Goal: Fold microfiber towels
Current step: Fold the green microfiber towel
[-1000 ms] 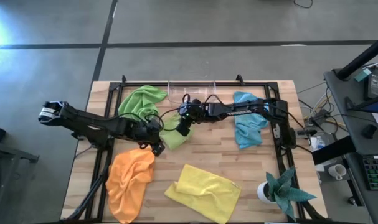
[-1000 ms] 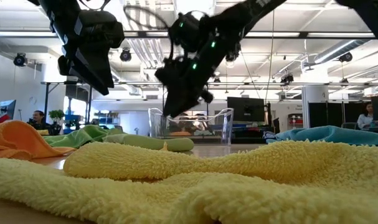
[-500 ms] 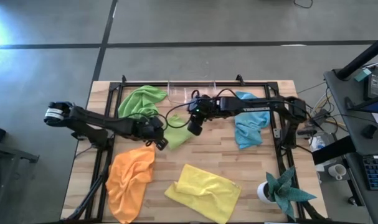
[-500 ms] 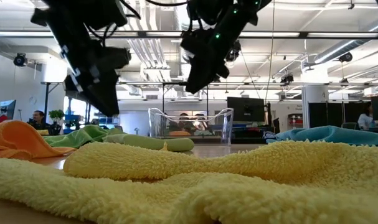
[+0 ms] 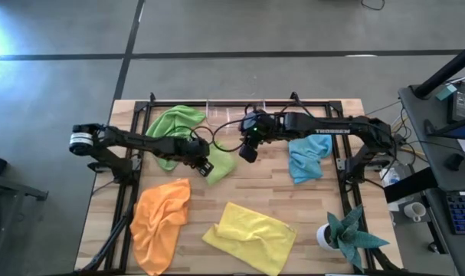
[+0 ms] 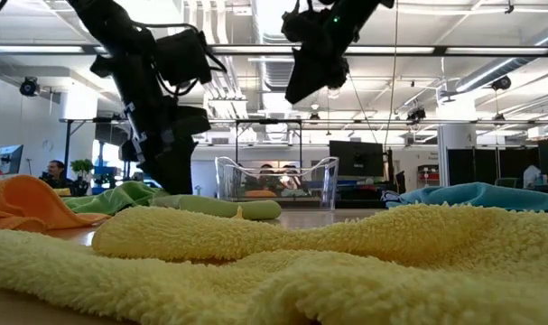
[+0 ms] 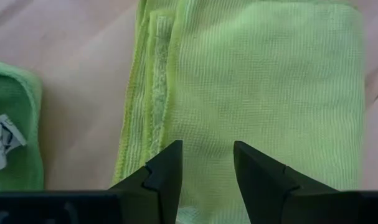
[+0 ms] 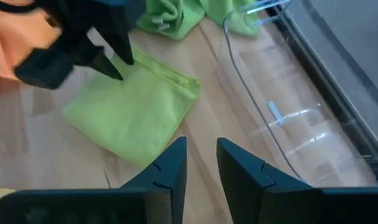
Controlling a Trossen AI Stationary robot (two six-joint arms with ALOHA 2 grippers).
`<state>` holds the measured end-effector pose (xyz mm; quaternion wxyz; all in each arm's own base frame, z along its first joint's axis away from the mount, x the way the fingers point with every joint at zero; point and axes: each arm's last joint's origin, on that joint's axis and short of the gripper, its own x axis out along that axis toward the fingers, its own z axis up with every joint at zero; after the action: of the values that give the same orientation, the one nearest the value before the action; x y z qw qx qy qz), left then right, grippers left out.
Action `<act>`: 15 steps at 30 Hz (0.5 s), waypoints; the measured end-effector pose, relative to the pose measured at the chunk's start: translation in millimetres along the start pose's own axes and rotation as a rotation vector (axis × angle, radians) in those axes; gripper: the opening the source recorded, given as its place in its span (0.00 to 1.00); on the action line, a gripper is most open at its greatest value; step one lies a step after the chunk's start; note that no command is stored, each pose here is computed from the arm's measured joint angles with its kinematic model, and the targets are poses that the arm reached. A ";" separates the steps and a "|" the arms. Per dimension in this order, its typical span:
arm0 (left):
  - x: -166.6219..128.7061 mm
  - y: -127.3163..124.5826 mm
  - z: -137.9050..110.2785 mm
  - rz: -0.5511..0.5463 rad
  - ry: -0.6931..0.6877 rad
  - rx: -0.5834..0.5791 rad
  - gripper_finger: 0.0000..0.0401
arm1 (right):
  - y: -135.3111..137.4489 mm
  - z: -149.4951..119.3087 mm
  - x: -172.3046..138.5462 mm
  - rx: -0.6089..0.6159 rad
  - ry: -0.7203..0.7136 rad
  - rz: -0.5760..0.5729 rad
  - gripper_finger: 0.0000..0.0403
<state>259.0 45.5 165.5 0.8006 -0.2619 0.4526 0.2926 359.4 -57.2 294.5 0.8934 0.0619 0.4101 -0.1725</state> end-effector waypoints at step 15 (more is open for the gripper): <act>14.4 27.1 6.6 0.008 0.084 -0.057 0.32 | 1.8 -5.5 -9.4 0.161 0.047 -0.001 0.17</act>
<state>249.7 72.1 151.7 0.7720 -0.2948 0.4785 0.2970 350.4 -51.7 297.9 0.8757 0.1372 0.4156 -0.2038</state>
